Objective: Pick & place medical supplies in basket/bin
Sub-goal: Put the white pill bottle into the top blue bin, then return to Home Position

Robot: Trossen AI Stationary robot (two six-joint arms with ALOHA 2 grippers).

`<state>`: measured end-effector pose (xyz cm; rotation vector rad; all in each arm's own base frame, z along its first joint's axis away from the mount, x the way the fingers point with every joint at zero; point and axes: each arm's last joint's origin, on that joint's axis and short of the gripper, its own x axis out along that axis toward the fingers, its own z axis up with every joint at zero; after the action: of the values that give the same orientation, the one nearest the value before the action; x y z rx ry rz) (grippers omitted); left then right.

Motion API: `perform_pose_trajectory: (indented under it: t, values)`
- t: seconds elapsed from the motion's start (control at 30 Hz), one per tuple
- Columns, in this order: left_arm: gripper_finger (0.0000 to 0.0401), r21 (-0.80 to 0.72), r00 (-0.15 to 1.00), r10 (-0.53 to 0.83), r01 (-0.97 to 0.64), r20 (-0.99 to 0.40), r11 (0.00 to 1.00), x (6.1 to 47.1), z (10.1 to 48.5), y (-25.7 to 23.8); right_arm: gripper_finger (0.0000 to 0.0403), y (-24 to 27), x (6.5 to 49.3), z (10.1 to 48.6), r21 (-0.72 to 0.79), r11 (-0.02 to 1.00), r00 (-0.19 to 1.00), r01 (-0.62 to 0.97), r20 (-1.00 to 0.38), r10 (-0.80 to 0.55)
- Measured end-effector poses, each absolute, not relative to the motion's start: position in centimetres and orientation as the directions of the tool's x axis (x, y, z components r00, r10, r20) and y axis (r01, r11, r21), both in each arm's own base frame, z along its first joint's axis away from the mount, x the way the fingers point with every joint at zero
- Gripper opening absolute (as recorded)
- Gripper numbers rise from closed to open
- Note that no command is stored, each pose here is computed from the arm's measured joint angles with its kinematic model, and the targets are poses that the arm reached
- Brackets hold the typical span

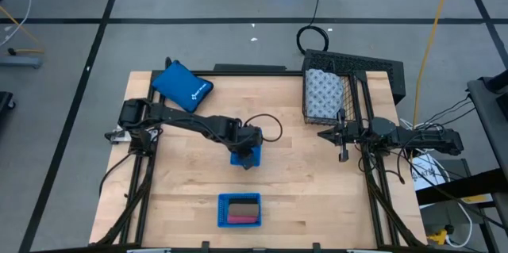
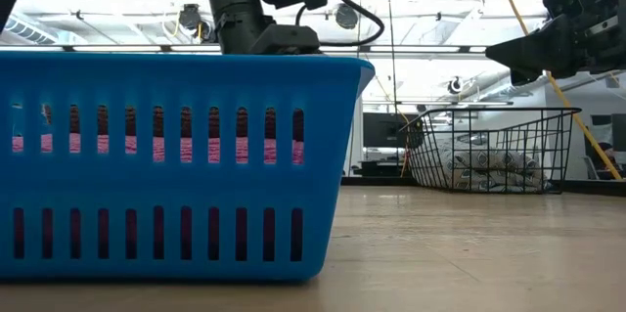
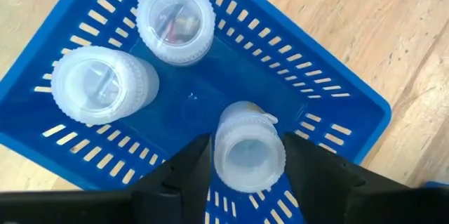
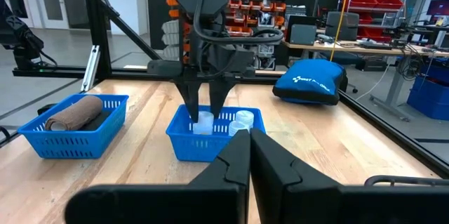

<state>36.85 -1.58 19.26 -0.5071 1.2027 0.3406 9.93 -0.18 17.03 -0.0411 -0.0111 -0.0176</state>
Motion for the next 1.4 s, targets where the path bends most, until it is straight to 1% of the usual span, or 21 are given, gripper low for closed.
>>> perform_pose_trajectory:
  t: [0.27,0.4,0.5,0.63,0.8,0.9,1.0,1.13,1.3,1.4]
  values:
    - [0.0224,-0.215,0.329,-0.036,-0.528,-0.944,0.822,36.9,19.3,-1.0,0.0000,-0.2,9.9,17.0,-0.041,0.999,1.000,0.018,0.011,-0.017]
    - [0.0237,-0.208,0.328,-0.034,-0.512,-0.944,0.834,36.8,19.3,-0.6,0.0000,-0.2,9.9,17.0,-0.041,0.999,1.000,0.018,0.011,-0.017]
    - [0.0238,-0.223,0.331,-0.051,-0.504,-0.942,0.834,36.6,19.8,0.1,0.0000,-0.2,9.9,17.0,-0.041,0.999,1.000,0.018,0.011,-0.018]
    - [0.0234,-0.287,0.358,-0.099,-0.522,-0.929,0.803,36.0,21.1,1.5,0.0000,-0.2,9.9,17.0,-0.041,0.999,1.000,0.018,0.011,-0.018]
    - [0.0234,-0.339,0.432,-0.093,-0.539,-0.897,0.771,35.1,23.6,2.8,0.0000,-0.2,9.9,17.0,-0.041,0.999,1.000,0.018,0.012,-0.018]
    - [0.0234,-0.346,0.485,-0.076,-0.497,-0.871,0.796,34.2,25.6,3.0,0.0000,-0.2,9.9,17.0,-0.041,0.999,1.000,0.018,0.012,-0.018]
    - [0.0234,-0.306,0.547,-0.034,-0.416,-0.836,0.856,32.7,28.2,2.8,0.0000,-0.2,9.9,17.0,-0.041,0.999,1.000,0.018,0.012,-0.018]
    - [0.0234,-0.193,0.586,0.051,-0.346,-0.809,0.918,28.9,32.1,2.4,0.0000,-0.2,9.9,17.0,-0.041,0.999,1.000,0.018,0.011,-0.017]
    - [0.0235,-0.036,0.591,0.265,-0.447,-0.762,0.894,23.7,35.5,2.1,0.0000,-0.2,9.9,17.0,-0.040,0.999,1.000,0.018,0.012,-0.018]
    - [0.0235,0.081,0.573,0.450,-0.554,-0.685,0.829,21.2,35.3,1.5,0.0000,-0.2,9.9,17.0,-0.040,0.999,1.000,0.018,0.011,-0.018]
